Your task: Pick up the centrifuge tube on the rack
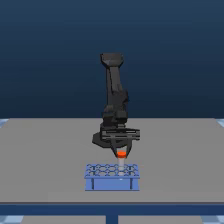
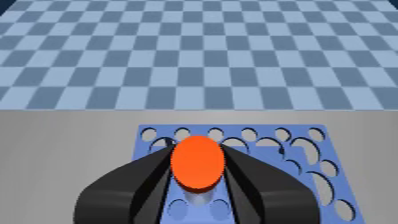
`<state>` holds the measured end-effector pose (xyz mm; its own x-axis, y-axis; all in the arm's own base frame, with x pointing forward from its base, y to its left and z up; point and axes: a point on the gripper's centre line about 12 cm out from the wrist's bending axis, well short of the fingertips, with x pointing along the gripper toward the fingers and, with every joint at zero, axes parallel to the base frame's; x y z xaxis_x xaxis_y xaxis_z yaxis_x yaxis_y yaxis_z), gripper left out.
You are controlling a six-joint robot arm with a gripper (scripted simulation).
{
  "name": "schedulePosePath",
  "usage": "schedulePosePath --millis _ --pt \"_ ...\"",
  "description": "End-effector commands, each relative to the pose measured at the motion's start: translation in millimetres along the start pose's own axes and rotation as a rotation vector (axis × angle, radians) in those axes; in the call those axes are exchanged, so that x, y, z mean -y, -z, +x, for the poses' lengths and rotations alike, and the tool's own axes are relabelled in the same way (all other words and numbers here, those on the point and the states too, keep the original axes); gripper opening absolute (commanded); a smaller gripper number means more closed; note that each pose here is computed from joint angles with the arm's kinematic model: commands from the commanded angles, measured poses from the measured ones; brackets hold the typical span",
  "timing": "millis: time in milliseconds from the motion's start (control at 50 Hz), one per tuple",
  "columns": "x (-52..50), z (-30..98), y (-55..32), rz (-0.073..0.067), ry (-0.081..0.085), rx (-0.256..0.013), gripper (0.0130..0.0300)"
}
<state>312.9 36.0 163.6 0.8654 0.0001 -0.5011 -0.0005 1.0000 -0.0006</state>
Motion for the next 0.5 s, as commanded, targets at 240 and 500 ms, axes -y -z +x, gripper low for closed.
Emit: schedulePosePath --millis 240,500 --pt "0.0 0.0 -0.1 0.001 0.0 0.001 0.013" --pt "0.1 -0.9 -1.5 0.001 0.0 0.0 0.013"
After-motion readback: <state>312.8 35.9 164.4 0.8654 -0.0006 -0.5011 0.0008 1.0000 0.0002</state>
